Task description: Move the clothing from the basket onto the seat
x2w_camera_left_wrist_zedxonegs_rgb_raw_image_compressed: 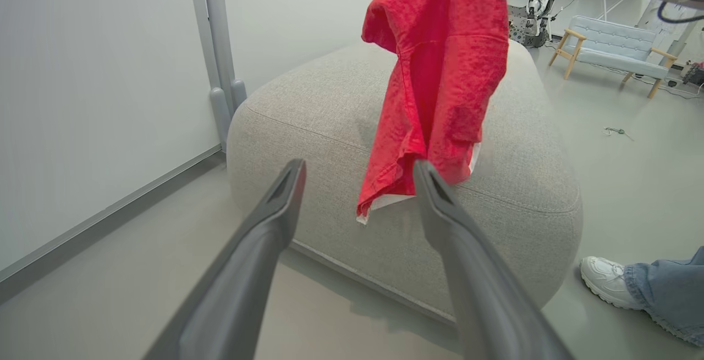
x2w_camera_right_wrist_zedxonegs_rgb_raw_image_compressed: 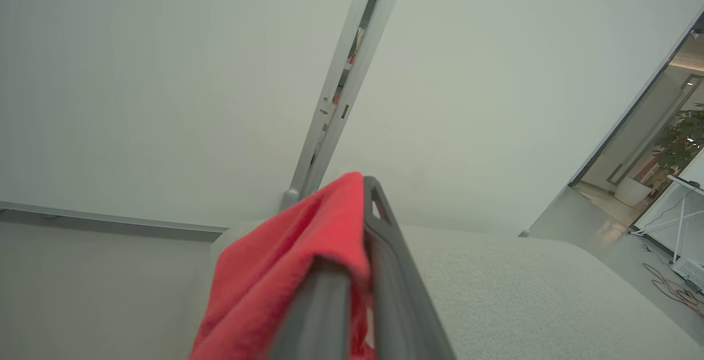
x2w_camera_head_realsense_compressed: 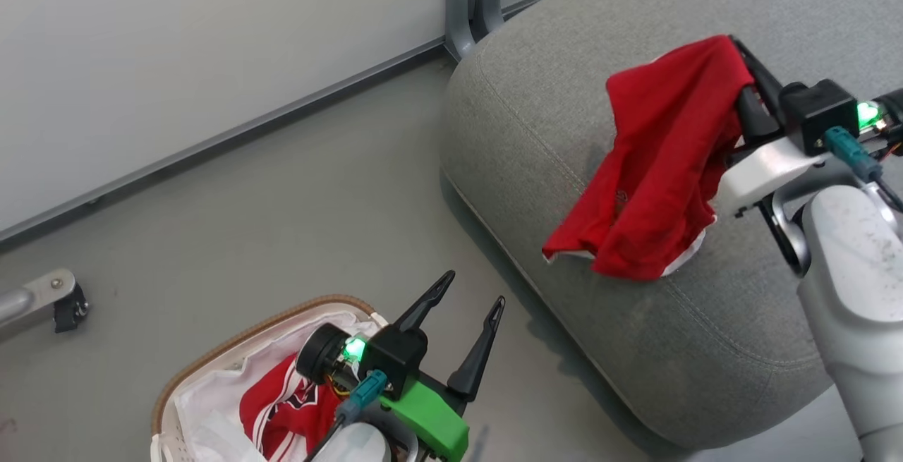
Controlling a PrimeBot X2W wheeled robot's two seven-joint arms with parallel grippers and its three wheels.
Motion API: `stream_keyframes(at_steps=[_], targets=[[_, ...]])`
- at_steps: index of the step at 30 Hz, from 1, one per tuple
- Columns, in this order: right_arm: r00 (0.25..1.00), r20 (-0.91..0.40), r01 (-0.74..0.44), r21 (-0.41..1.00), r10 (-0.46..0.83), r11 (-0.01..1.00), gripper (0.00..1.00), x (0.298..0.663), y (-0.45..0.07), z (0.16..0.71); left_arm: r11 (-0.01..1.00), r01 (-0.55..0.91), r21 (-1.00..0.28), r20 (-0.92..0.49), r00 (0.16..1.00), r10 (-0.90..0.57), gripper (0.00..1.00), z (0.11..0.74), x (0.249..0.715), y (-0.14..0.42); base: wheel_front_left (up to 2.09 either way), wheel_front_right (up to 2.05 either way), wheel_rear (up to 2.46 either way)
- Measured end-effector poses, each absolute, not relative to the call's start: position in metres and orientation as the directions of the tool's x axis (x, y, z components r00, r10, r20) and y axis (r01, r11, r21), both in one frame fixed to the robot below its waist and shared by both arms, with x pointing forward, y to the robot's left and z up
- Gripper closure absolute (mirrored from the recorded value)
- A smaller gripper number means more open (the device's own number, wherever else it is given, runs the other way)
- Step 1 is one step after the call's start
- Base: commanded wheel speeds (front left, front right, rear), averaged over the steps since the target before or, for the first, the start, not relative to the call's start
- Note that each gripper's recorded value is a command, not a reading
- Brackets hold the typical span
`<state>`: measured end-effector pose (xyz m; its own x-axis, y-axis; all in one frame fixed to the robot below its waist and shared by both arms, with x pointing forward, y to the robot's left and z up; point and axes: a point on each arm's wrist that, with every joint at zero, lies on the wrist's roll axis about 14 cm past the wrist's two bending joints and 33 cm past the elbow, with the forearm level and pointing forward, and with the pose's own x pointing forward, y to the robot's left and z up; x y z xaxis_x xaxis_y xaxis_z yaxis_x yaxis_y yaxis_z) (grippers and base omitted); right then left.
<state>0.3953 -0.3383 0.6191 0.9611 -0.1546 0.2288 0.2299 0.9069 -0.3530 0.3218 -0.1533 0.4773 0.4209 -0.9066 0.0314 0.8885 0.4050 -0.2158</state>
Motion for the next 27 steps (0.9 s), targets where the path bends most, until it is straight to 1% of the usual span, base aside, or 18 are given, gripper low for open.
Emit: stream_keyframes(at_steps=[3, 7, 13, 17, 20, 21, 23, 25, 27], targets=[[0.957, 0.237, 0.252, -0.381, -0.169, 0.889, 1.00, 0.407, -0.352, 0.629, 0.398, 0.891, -0.216, 0.029, 0.414, -0.910, 0.00, 0.472, 0.330, -0.154, 0.00, 0.00, 0.00], [0.940, 0.285, 0.300, -0.426, -0.189, 0.853, 1.00, 0.428, -0.375, 0.661, 0.402, 0.890, -0.214, 0.023, 0.416, -0.909, 0.00, 0.463, 0.344, -0.151, 0.00, 0.00, 0.00], [0.899, 0.368, 0.398, -0.458, -0.238, 0.795, 1.00, 0.461, -0.413, 0.712, 0.430, 0.877, -0.212, 0.005, 0.441, -0.897, 0.00, 0.443, 0.372, -0.139, 0.00, 0.00, 0.00], [0.896, 0.374, 0.411, -0.496, -0.239, 0.765, 1.00, 0.492, -0.422, 0.721, 0.459, 0.863, -0.213, -0.009, 0.468, -0.884, 0.00, 0.426, 0.393, -0.130, 0.00, 0.00, 0.00], [0.905, 0.350, 0.403, -0.521, -0.242, 0.752, 1.00, 0.515, -0.426, 0.711, 0.477, 0.850, -0.224, -0.022, 0.485, -0.874, 0.00, 0.412, 0.404, -0.124, 0.00, 0.00, 0.00], [0.918, 0.307, 0.384, -0.530, -0.251, 0.756, 1.00, 0.530, -0.427, 0.689, 0.504, 0.832, -0.231, -0.038, 0.510, -0.860, 0.00, 0.400, 0.414, -0.117, 0.00, 0.00, 0.00], [0.926, 0.270, 0.371, -0.522, -0.263, 0.768, 1.00, 0.542, -0.428, 0.666, 0.524, 0.816, -0.246, -0.059, 0.526, -0.848, 0.00, 0.387, 0.420, -0.110, 0.00, 0.00, 0.00], [0.932, 0.228, 0.360, -0.515, -0.280, 0.778, 1.00, 0.550, -0.429, 0.640, 0.537, 0.804, -0.256, -0.078, 0.537, -0.840, 0.00, 0.375, 0.422, -0.106, 0.00, 0.00, 0.00], [0.941, 0.150, 0.335, -0.513, -0.302, 0.790, 1.00, 0.556, -0.431, 0.600, 0.550, 0.791, -0.268, -0.097, 0.546, -0.832, 0.00, 0.363, 0.426, -0.101, 0.00, 0.00, 0.00]])
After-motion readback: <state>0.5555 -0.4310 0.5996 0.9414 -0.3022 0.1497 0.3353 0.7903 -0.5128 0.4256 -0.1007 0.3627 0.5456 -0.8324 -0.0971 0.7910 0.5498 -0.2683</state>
